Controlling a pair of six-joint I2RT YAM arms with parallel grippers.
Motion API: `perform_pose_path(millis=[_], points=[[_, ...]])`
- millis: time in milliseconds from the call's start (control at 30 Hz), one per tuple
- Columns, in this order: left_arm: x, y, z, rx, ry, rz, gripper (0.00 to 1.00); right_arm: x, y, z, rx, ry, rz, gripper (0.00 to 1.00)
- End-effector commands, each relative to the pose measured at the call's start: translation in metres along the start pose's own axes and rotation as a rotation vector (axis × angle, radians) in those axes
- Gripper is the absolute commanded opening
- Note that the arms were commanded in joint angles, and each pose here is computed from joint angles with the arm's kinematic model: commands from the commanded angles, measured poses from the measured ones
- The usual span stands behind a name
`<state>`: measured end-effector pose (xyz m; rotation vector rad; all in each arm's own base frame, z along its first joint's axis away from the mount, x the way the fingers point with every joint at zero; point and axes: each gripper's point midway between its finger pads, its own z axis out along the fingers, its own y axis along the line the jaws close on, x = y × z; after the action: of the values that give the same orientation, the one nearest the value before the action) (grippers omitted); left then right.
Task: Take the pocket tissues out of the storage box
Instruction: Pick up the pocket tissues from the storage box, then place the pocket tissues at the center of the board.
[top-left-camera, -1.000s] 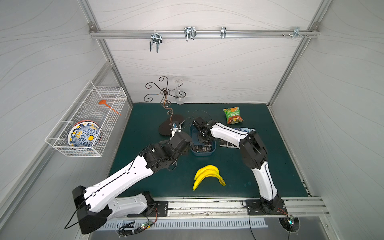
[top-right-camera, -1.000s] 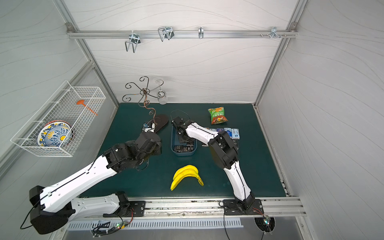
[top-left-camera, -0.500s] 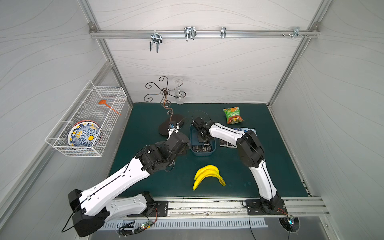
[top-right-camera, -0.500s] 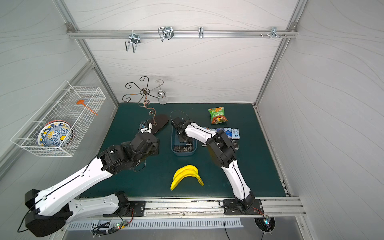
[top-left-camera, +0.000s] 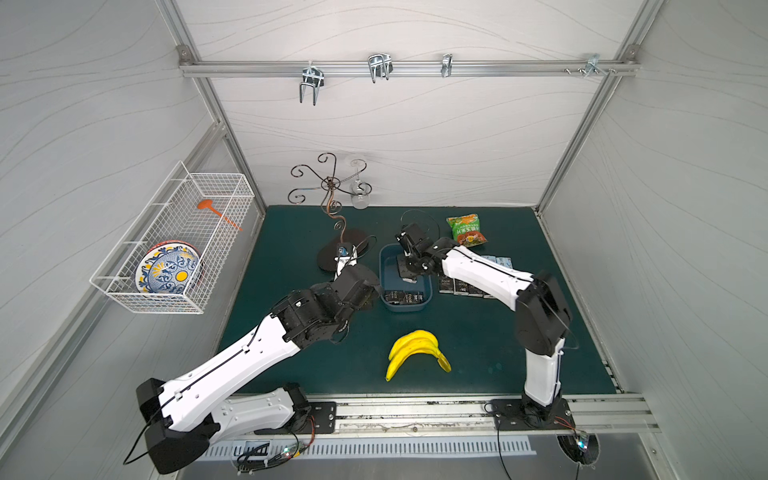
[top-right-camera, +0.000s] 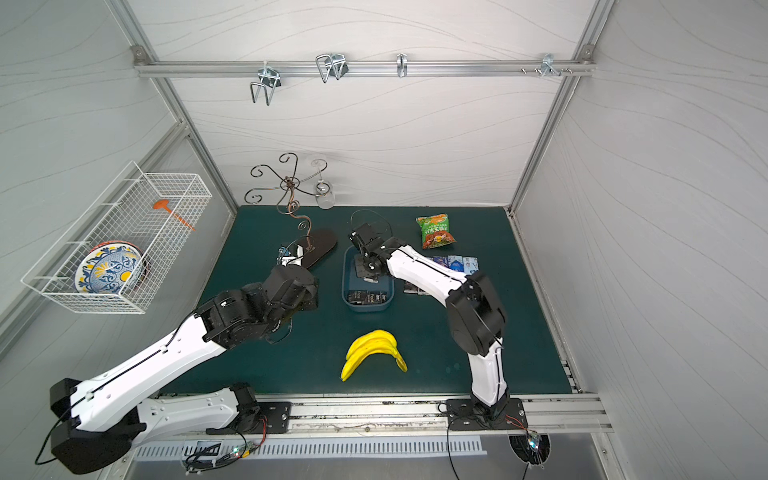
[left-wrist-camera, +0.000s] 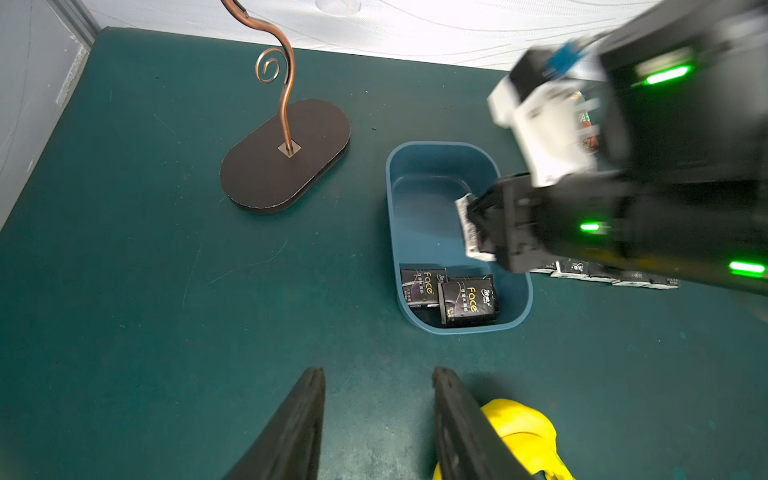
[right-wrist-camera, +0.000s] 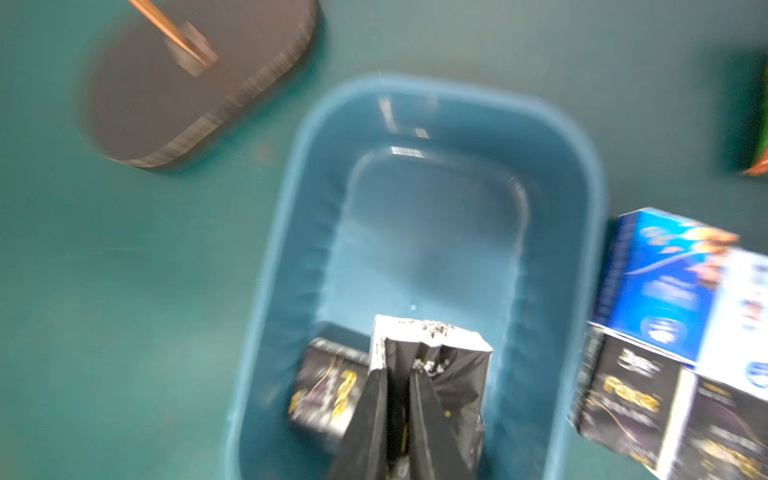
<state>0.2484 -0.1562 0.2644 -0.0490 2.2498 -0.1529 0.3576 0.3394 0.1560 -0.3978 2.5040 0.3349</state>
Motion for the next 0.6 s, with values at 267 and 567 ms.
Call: perform_pose_path(millis=[267, 567], points=[[-0.021, 0.003, -0.015, 0.024, -0.068, -0.033, 0.47, 0.08, -0.078, -0.059, 0.096, 0.075, 0.011, 0.16], [-0.023, -0.004, -0.014, 0.042, -0.061, -0.038, 0.46, 0.14, -0.1, -0.013, 0.104, 0.172, 0.097, 0.16]])
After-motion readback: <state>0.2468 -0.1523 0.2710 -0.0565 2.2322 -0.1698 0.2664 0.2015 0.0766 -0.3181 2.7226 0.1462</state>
